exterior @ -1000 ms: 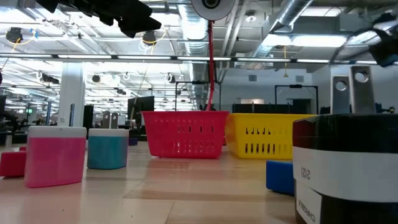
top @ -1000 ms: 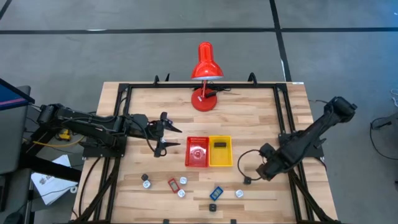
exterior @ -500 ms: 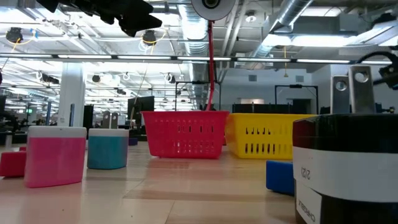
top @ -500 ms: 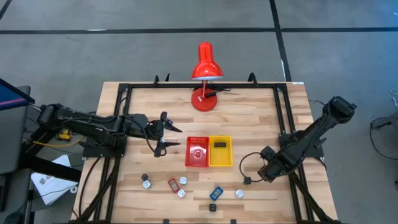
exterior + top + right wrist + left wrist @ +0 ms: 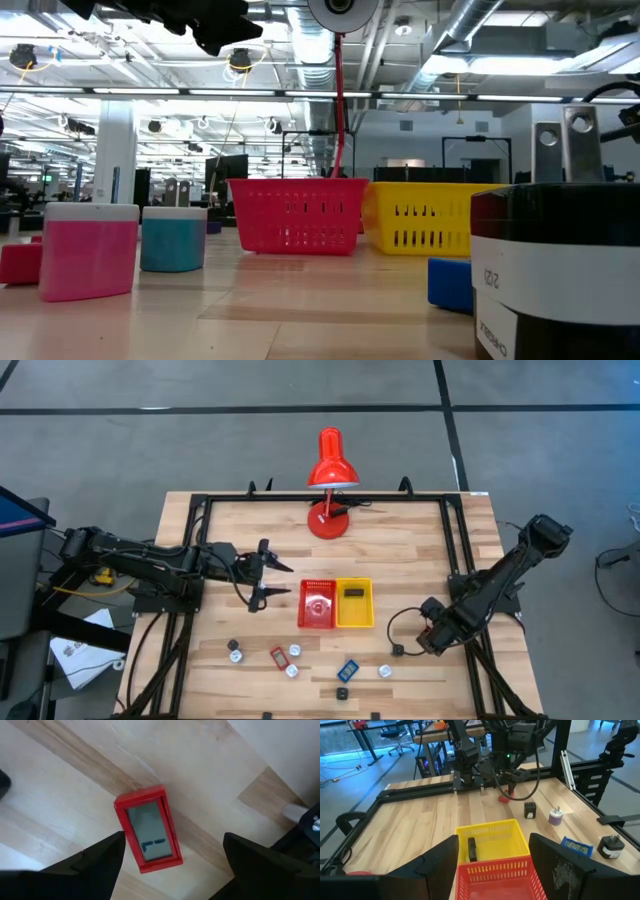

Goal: Pick & Place Office items
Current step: Put the red digital timer into the yellow bin

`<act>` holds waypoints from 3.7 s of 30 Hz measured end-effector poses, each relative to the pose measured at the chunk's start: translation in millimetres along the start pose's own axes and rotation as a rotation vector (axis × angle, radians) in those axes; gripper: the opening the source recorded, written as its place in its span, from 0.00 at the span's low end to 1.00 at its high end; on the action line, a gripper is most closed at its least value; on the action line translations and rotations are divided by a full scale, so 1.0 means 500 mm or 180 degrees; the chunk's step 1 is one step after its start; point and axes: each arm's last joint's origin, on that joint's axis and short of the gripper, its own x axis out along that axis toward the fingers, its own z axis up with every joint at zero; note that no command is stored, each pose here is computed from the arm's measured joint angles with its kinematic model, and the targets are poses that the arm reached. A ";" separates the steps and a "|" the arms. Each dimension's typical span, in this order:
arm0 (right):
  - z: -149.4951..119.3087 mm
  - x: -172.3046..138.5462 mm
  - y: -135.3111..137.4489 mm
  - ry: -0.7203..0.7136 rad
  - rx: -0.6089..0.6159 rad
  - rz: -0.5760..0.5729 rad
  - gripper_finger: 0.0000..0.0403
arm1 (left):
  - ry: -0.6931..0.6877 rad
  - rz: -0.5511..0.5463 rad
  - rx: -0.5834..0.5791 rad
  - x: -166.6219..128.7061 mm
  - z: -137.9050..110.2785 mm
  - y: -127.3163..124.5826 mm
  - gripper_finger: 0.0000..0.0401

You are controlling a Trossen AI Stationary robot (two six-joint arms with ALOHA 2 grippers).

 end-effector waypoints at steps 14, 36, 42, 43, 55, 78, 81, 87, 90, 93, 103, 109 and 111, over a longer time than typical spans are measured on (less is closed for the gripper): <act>0.002 0.006 -0.005 -0.0085 0.0002 -0.0027 0.82 | -0.0012 0.0014 0.0000 0.000 0.001 0.000 0.59; 0.002 0.021 0.000 -0.0067 -0.0014 0.0152 0.77 | -0.0011 0.0012 0.0000 0.000 0.001 0.000 0.59; 0.002 0.020 0.007 -0.0055 0.0047 0.0263 0.74 | -0.0012 0.0010 0.0000 0.000 0.001 0.000 0.59; 0.002 0.020 0.007 -0.0054 0.0073 0.0264 0.73 | -0.0012 0.0011 0.0000 0.000 0.001 0.000 0.59; 0.002 0.021 0.001 -0.0057 0.0142 0.0169 0.71 | -0.0011 -0.0002 0.0000 0.000 0.001 0.000 0.59; -0.001 0.015 -0.002 0.0115 0.0167 0.0183 0.71 | -0.0010 0.0015 0.0000 0.000 0.001 0.000 0.59; -0.001 0.015 -0.008 0.0136 0.0169 0.0084 0.71 | -0.0010 0.0015 0.0000 0.000 0.001 0.000 0.59; -0.002 0.015 -0.013 0.0185 0.0172 -0.0012 0.71 | -0.0010 0.0013 0.0000 0.000 0.001 0.000 0.59; -0.003 0.013 -0.010 0.0235 0.0157 0.0079 0.71 | -0.0011 0.0013 0.0000 0.000 0.001 0.000 0.59; -0.003 0.004 -0.014 0.0271 0.0177 0.0142 0.71 | -0.0018 0.0014 0.0000 0.000 0.001 0.000 0.59; 0.001 -0.004 -0.028 0.0105 0.0278 0.0074 0.71 | -0.0028 0.0013 -0.0001 0.000 0.002 0.000 0.59; -0.004 0.028 -0.027 0.0150 0.0237 0.0088 0.71 | -0.0026 0.0010 -0.0001 0.000 0.002 0.000 0.59; -0.003 0.033 -0.028 0.0120 0.0236 0.0110 0.71 | -0.0026 0.0002 0.0001 0.000 0.002 0.000 0.59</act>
